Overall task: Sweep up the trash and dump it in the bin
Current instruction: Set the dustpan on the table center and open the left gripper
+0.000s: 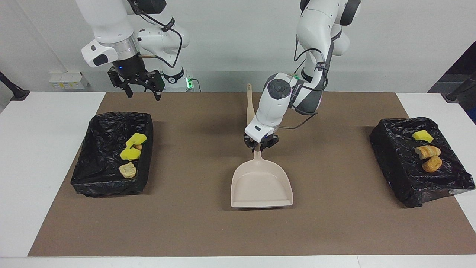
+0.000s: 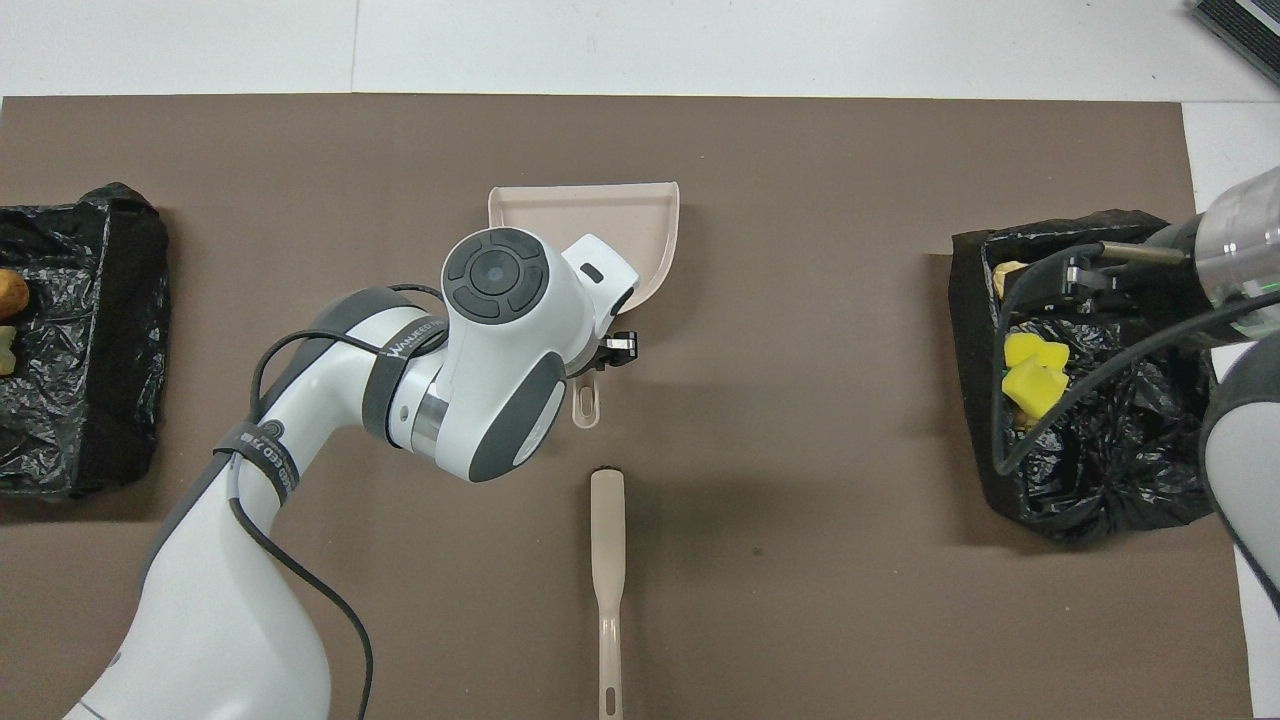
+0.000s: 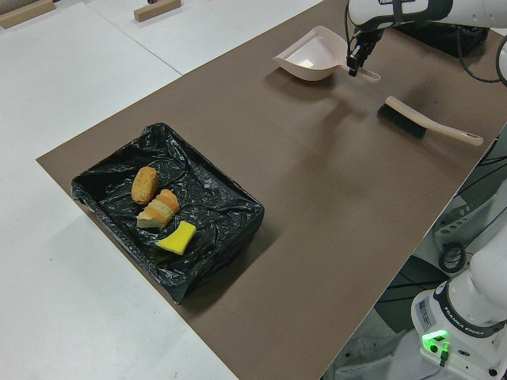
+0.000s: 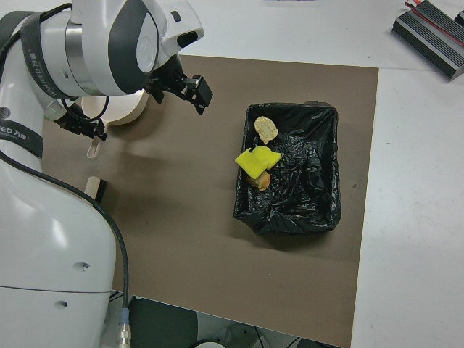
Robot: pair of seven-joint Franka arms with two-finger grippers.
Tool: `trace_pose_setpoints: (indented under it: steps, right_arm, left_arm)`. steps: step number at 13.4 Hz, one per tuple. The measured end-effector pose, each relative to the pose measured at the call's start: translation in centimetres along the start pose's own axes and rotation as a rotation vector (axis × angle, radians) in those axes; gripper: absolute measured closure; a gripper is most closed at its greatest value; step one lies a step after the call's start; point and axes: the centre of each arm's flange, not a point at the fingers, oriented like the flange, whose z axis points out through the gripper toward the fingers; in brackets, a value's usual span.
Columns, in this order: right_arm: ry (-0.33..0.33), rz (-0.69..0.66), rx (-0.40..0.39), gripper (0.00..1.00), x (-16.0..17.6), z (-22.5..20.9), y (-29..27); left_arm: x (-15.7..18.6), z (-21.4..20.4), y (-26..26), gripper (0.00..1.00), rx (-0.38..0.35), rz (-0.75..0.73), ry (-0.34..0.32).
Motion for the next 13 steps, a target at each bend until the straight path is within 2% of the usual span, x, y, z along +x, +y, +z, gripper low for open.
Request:
trace_pose_setpoints:
  steps: [2, 3, 6, 8, 11, 13]
  right_arm:
    - [0.002, -0.005, 0.000, 0.00, 0.0, -0.1, 0.4]
    - [0.002, -0.005, 0.000, 0.00, 0.0, -0.1, 0.4]
    - [0.004, 0.010, 0.000, 0.00, 0.3, -0.1, 1.1]
    - [0.012, 0.021, 0.002, 0.00, 0.6, -0.5, 1.7]
    - [0.017, 0.021, 0.003, 0.00, 0.6, -0.8, 1.7]
    - [0.019, 0.020, 0.003, 0.00, 0.6, -0.8, 1.7]
  left_arm:
    - [-0.5, 0.9, 0.5, 0.68, -0.001, -0.013, 0.000]
    - [-0.4, 1.0, 0.4, 0.63, -0.001, -0.022, 0.002]
    - [0.4, -0.1, -0.5, 0.26, -0.003, -0.044, 0.018]
    - [1.8, -2.9, -2.5, 0.02, -0.012, -0.081, 0.044]
    - [4.9, -7.6, -8.0, 0.00, -0.016, -0.160, 0.091]
    - [7.2, -9.9, -12.4, 0.00, 0.011, -0.152, 0.131]
